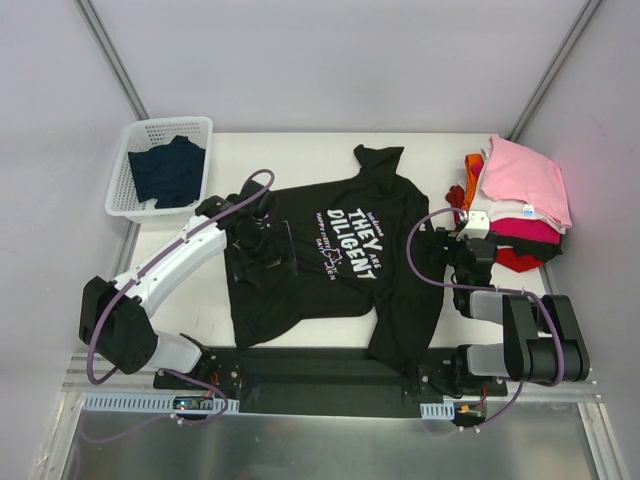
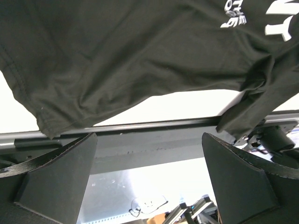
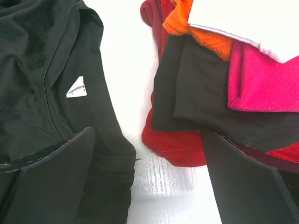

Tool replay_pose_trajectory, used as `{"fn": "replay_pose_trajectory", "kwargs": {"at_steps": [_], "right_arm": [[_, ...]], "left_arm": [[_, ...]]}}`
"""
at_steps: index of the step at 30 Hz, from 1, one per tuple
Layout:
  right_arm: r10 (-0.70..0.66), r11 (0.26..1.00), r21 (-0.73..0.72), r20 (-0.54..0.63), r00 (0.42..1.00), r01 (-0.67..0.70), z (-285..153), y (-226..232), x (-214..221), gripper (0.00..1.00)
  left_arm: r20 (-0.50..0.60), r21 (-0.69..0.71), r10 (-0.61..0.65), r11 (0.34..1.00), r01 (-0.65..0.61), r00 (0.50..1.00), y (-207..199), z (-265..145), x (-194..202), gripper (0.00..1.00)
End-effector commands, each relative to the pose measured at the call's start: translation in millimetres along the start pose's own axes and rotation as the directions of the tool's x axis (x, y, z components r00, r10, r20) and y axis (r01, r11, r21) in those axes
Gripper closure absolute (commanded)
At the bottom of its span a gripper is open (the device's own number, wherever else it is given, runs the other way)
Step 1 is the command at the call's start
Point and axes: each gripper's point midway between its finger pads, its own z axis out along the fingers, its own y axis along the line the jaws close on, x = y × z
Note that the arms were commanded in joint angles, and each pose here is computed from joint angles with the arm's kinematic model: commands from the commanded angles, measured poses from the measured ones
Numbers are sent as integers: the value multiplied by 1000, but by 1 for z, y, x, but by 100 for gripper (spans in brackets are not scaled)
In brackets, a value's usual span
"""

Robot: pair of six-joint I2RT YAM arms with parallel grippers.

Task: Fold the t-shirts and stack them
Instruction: Flatten out the tshirt

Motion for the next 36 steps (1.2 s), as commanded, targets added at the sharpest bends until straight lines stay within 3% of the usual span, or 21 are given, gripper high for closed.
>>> {"fn": "replay_pose_trajectory", "kwargs": {"at_steps": [1,21,36], "right_arm": [[-1,1000,8,91,996,0,2,-1,-25,0],[1,1000,12,91,996,-2,2,-2,-25,0],[-1,1000,11,88,996,0,2,-2,-25,0]], "left_arm": [[-5,-37,-22,999,22,1000,13,-4,12,4],[13,-45,-25,999,25,1000,32,-8,27,4],[-93,-69,35,997,-42,995,24,8,25,5]]}}
